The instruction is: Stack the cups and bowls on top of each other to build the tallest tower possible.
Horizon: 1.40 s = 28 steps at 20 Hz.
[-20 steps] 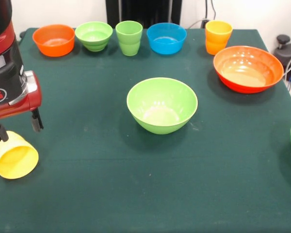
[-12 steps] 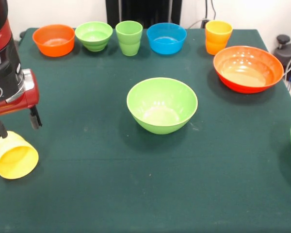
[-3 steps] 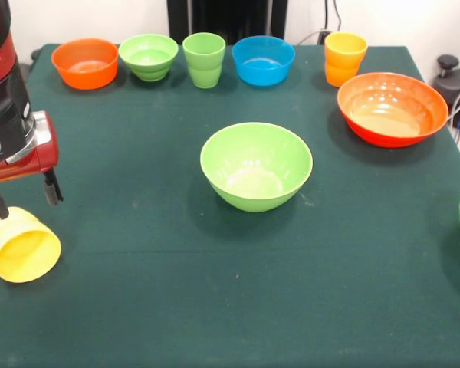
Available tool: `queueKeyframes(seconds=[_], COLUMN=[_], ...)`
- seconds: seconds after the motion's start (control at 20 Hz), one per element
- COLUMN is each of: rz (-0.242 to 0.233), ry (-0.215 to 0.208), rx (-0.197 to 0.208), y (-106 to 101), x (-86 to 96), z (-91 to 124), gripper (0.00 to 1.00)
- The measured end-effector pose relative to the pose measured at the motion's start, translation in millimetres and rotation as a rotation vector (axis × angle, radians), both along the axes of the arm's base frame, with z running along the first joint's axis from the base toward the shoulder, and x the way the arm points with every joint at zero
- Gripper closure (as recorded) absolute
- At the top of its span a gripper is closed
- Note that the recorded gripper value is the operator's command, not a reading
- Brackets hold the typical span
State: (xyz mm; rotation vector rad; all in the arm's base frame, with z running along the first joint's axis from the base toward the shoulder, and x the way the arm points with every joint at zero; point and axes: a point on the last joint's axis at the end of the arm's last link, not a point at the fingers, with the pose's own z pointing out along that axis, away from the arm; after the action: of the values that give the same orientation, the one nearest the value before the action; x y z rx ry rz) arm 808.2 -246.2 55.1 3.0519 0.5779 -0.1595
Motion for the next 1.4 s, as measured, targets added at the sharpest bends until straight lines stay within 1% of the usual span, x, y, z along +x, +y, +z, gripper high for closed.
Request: queueKeyframes(seconds=[0.4, 0.6, 1.05, 1.25, 1.4], rz=[0.004, 0.004, -0.006, -0.021, -0.029], ry=[0.011, 0.006, -0.030, -0.047, -0.049], rx=[-0.015, -0.015, -0.026, -0.036, -0.042], y=[-6.6, -7.6, -12.0, -17.4, -21.0], x=[-4.2, -4.5, -5.5, -9.6, -14.6], z=[-3.0, -5.1, -15.5, -23.3, -28.4], gripper=[0.00, 0.00, 0.00, 0.00, 0.00])
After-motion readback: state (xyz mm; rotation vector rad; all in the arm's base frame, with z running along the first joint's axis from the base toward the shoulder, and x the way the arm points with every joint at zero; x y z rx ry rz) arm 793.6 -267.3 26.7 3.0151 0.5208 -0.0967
